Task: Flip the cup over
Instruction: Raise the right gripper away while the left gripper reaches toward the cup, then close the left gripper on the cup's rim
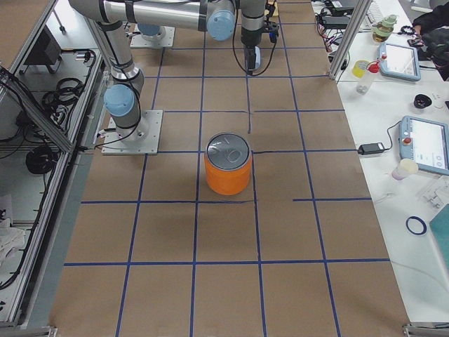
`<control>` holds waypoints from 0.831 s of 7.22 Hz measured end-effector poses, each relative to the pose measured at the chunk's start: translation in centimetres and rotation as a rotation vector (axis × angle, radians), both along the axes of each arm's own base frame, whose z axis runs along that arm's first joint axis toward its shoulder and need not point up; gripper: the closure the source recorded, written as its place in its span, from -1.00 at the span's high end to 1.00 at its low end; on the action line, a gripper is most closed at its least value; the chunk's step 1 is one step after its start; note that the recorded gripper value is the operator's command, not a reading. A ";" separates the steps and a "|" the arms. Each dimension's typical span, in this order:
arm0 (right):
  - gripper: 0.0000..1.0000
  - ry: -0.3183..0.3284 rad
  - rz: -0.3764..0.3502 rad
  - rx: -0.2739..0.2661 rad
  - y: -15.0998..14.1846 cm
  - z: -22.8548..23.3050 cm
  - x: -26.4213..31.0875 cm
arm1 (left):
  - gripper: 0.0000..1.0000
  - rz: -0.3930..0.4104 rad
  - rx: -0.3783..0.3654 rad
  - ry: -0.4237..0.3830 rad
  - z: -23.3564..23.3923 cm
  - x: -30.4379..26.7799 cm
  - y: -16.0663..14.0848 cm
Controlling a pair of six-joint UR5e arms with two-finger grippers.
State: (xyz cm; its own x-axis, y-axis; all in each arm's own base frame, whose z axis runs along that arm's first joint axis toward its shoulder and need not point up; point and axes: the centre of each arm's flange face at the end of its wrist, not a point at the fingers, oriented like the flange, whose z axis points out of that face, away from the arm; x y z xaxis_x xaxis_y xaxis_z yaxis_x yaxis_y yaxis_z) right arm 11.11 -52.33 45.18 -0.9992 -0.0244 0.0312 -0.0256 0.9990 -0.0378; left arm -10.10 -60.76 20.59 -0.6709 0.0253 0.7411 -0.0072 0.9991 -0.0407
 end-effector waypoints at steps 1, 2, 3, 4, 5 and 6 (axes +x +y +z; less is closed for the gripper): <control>1.00 0.005 -0.003 -0.009 0.0 0.4 -0.1 | 0.93 0.002 0.013 0.024 -1.3 -0.2 0.2; 1.00 0.003 -0.001 -0.018 0.0 0.9 0.2 | 0.90 0.005 0.030 0.048 -2.2 -0.6 0.5; 1.00 -0.012 0.002 -0.027 0.0 1.3 0.5 | 0.89 0.008 0.043 0.071 -2.7 -1.0 0.8; 1.00 -0.030 0.004 -0.034 0.1 1.6 0.8 | 0.82 0.013 0.054 0.097 -3.0 -1.4 0.9; 1.00 -0.037 0.005 -0.032 0.2 1.7 0.8 | 0.53 0.015 0.062 0.113 -3.3 -1.7 1.0; 1.00 -0.039 0.005 -0.032 0.3 1.8 0.9 | 0.21 0.014 0.066 0.122 -3.4 -2.0 1.1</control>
State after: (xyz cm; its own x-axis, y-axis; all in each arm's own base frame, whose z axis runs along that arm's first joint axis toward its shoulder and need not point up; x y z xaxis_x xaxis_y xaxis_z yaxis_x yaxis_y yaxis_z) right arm 11.96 -52.06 47.00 -0.9996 -0.0287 -0.0071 -0.0282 0.9971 -0.0708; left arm -12.08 -59.71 17.18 -0.5759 -0.0348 0.8168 -0.0224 0.9994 0.0268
